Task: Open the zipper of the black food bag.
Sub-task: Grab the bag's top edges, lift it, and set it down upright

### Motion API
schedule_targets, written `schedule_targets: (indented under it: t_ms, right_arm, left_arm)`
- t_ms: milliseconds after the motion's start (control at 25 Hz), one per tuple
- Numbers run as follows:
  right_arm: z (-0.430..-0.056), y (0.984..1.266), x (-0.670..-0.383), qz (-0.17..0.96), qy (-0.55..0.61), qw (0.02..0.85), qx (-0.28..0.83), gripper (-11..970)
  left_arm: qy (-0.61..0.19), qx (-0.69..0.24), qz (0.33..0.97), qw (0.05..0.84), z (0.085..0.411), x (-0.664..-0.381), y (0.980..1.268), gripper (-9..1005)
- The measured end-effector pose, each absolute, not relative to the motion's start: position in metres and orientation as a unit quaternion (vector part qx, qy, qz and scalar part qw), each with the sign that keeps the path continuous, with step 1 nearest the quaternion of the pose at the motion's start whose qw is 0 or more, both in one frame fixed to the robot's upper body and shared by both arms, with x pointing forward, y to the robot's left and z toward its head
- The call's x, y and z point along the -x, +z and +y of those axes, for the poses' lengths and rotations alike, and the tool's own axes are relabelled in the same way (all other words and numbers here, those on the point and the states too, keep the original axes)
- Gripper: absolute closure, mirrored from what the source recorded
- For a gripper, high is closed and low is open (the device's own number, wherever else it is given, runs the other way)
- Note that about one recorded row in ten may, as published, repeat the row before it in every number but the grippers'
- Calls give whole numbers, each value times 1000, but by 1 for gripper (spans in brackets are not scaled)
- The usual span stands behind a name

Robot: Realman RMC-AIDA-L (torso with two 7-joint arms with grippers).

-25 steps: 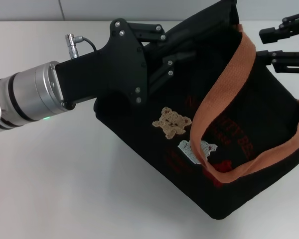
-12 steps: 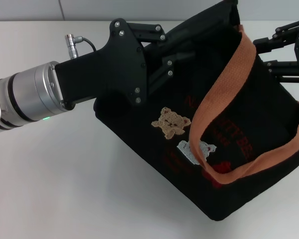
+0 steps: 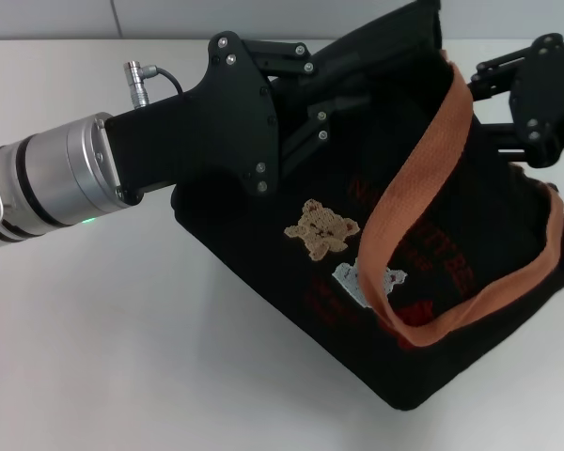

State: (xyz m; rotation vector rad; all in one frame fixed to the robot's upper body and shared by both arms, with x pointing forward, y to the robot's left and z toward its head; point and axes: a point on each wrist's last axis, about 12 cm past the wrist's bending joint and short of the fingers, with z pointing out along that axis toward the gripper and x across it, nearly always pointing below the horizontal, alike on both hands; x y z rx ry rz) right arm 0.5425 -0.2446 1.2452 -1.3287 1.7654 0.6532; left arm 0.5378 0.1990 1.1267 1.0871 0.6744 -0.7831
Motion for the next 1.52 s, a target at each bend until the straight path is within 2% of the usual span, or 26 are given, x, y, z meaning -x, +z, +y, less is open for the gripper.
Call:
schedule_targets:
  t_ms: [360, 680, 1040, 1520]
  right_arm:
    - [-235, 1241, -545, 671, 286, 440, 525, 559]
    - [-236, 1244, -536, 663, 292, 416, 549, 564]
    - [-258, 1251, -532, 687, 289, 393, 538, 569]
    - [-247, 1242, -545, 685, 300, 383, 542, 576]
  left_arm:
    - [-358, -493, 305, 732, 200, -537, 1127, 844]
    - [-359, -494, 303, 732, 199, -536, 1127, 844]
    - [-360, -495, 302, 731, 198, -537, 1128, 844]
    - [-362, -498, 298, 730, 196, -540, 1130, 844]
